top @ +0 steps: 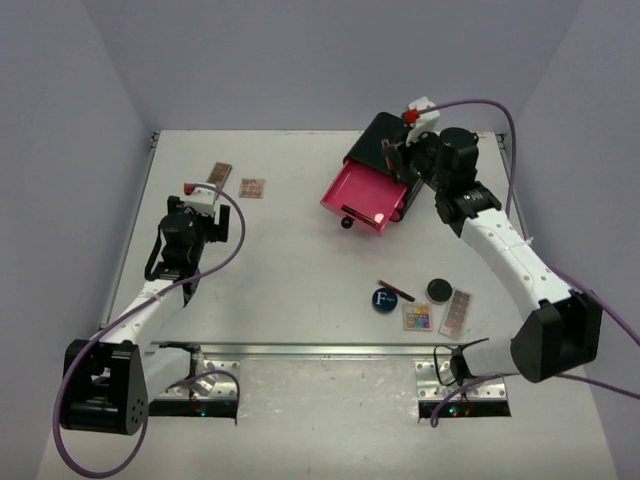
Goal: Organize the makeup
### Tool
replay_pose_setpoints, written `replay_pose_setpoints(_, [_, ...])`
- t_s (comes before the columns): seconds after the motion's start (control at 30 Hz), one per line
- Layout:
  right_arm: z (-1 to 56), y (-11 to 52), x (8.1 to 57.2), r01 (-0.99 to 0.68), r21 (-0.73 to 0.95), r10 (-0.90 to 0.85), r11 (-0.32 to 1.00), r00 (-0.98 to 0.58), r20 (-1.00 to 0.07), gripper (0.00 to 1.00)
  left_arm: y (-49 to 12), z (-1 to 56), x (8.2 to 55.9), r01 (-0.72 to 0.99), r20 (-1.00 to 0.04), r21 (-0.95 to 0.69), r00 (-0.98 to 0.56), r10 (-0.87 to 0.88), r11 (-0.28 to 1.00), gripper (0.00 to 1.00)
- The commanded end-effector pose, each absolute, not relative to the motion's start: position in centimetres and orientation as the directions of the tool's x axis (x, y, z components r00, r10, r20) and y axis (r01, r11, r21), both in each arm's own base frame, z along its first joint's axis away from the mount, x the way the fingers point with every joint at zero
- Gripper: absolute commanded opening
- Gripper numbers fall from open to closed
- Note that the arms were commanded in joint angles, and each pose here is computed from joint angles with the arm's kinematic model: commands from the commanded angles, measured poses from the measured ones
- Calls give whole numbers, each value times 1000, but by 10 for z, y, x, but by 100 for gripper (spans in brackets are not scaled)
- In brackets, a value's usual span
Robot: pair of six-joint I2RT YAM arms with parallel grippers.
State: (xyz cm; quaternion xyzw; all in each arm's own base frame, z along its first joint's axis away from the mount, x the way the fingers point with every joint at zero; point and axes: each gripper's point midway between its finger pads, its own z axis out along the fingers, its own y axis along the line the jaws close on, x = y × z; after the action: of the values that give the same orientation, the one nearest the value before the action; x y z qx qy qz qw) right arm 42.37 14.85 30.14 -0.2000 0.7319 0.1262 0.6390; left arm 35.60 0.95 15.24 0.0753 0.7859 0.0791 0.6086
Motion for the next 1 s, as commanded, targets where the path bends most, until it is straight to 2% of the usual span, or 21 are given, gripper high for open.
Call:
replay_pose_setpoints(0.0, [313, 195, 439, -607, -198, -227, 770, 30, -973, 0, 14, 164, 361, -18, -965, 206, -170, 200, 978, 80])
replay_pose_setpoints(0.2, [262, 217, 459, -662, -272, -373, 698, -11, -928, 0, 16, 157, 361, -19, -959, 219, -190, 212, 976, 80])
replay_pose_setpoints(0.33, [224, 235, 462, -688, -374, -518, 622, -4, -855, 0, 18, 156, 360, -25, -957, 229, -190, 220, 973, 80])
replay_pose_setpoints(0.57, [194, 234, 464, -666, -446, -615, 598, -24, -788, 13, 19, 152, 361, -30, -954, 235, -201, 224, 972, 80])
replay_pose_setpoints(0.67, [188, 230, 466, -653, -447, -622, 612, -47, -782, 24, 20, 154, 360, -33, -954, 238, -197, 227, 971, 80])
replay_pose_setpoints(0.73, [188, 229, 468, -652, -442, -624, 616, -62, -779, 36, 20, 156, 359, -34, -954, 241, -190, 230, 970, 80])
replay_pose_setpoints(0.9, [186, 221, 467, -628, -432, -628, 647, -118, -769, 59, 19, 157, 360, -29, -956, 236, -184, 227, 971, 80])
replay_pose_setpoints(0.97, [192, 217, 465, -611, -431, -620, 664, -128, -774, 63, 18, 157, 360, -27, -957, 234, -183, 225, 972, 80])
